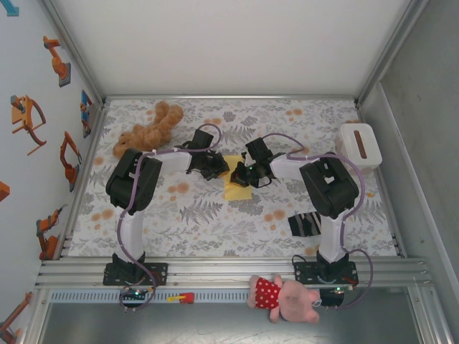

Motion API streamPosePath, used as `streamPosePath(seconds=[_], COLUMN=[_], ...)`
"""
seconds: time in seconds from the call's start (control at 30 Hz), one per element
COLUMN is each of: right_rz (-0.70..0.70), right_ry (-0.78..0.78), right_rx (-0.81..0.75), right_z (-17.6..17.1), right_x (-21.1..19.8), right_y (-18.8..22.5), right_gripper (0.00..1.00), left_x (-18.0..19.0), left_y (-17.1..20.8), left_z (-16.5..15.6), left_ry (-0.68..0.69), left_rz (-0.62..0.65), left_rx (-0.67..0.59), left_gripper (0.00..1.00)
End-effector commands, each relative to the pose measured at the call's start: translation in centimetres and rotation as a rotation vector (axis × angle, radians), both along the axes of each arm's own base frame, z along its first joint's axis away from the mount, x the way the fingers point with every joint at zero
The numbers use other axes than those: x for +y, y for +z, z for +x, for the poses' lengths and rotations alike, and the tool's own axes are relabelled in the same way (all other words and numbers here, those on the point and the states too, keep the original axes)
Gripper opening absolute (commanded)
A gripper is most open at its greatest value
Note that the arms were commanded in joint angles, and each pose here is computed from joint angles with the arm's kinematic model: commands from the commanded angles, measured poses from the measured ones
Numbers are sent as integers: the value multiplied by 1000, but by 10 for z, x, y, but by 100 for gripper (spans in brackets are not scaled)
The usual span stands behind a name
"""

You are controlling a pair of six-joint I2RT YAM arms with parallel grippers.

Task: Fold a paper plane with a square sheet of paper (pick it up from the middle)
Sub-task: Fold the triangle a second time at the center of the table.

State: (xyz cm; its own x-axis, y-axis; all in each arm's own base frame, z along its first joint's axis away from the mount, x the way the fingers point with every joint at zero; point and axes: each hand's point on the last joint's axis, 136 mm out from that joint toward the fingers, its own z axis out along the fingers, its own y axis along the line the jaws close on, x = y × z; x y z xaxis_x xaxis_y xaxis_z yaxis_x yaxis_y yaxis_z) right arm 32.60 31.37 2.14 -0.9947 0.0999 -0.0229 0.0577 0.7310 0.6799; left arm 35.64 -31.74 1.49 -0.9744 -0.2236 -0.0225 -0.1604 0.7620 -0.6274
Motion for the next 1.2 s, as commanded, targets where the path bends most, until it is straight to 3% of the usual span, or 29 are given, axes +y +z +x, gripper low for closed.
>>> streamPosePath(seconds=[0.0, 0.87, 1.17], right_rz=[-13, -31, -87], right_ry=[20, 12, -11], right_rx=[-7, 12, 34], right_z=[1, 0, -2], right_x=[4, 2, -7], right_y=[-3, -12, -18], right_gripper=[0, 0, 2], left_x=[14, 14, 28], left_y=[-29, -28, 12], left_z=[-17, -18, 3], left_ry=[18, 17, 82], left_rz=[66, 61, 69], left_rx=[95, 95, 0], left_gripper=[13, 13, 17])
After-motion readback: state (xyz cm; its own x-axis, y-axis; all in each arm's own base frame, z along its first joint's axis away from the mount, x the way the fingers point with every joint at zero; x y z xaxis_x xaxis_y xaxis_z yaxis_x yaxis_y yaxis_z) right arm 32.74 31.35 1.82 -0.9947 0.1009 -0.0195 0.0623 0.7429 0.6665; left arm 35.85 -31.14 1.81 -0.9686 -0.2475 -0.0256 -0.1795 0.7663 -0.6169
